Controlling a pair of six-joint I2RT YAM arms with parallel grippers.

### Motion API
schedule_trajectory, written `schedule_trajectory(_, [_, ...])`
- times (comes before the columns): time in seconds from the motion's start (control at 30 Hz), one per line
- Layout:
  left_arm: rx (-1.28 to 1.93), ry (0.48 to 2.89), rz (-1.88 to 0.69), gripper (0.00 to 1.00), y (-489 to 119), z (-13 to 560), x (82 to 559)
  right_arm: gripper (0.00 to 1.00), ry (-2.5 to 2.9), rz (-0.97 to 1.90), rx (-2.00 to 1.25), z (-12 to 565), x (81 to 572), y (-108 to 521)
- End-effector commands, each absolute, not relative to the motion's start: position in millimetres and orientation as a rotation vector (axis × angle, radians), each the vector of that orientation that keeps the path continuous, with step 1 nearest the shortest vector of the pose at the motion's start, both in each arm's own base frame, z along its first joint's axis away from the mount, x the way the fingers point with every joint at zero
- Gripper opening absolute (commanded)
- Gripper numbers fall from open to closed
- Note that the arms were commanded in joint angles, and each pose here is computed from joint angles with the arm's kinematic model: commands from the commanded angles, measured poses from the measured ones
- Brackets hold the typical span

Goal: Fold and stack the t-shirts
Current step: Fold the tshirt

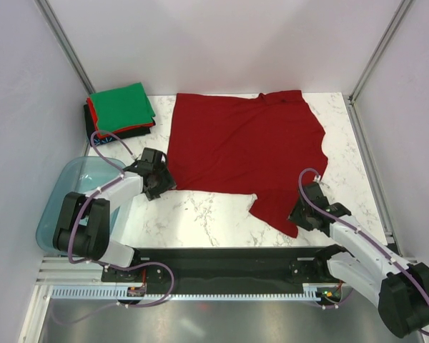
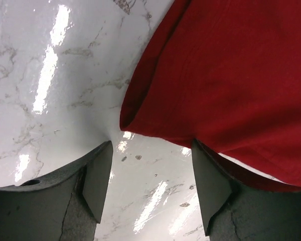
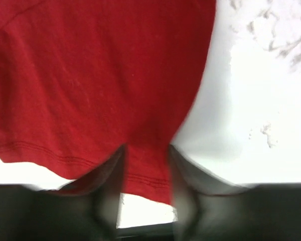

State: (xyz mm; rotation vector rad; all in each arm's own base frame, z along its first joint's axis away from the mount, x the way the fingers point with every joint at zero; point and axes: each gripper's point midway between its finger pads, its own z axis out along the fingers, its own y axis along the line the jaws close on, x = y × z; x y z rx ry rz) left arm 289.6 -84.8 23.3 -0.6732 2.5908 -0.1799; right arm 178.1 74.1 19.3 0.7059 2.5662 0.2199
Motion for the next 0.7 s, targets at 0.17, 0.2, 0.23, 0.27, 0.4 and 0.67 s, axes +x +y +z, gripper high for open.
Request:
schedule_trajectory(0.17, [-0.731, 2.474, -0.172, 0.68, -82.6, 31.2, 321.5, 0.19, 2.623, 0.225, 0.717, 12.5, 166.2, 77.9])
schedule_trajectory(0.2, [-0.738, 2.465, -0.156, 0.67, -80.3, 31.8, 323.2, 0.12, 2.623, 0.216, 0.716, 15.4, 167.0, 76.9])
schedule_trajectory(0.23, [-0.754, 2.447, -0.154, 0.66, -78.9, 33.8, 324.1, 0.09, 2.624, 0.211, 0.707, 17.4, 167.0, 76.5])
schedule_trajectory(0.27, [-0.763, 2.429, -0.154, 0.65, -77.6, 35.7, 324.9, 0.06, 2.619, 0.208, 0.701, 20.2, 167.7, 75.7])
schedule_trajectory(0.4, [-0.760, 2.354, -0.186, 0.64, -75.7, 48.4, 328.1, 0.00, 2.607, 0.218, 0.682, 30.8, 170.3, 76.4])
schedule_trajectory(0.67, [-0.763, 2.374, -0.181, 0.55, -77.5, 34.7, 332.0, 0.00, 2.608, 0.225, 0.656, 38.7, 172.3, 77.9])
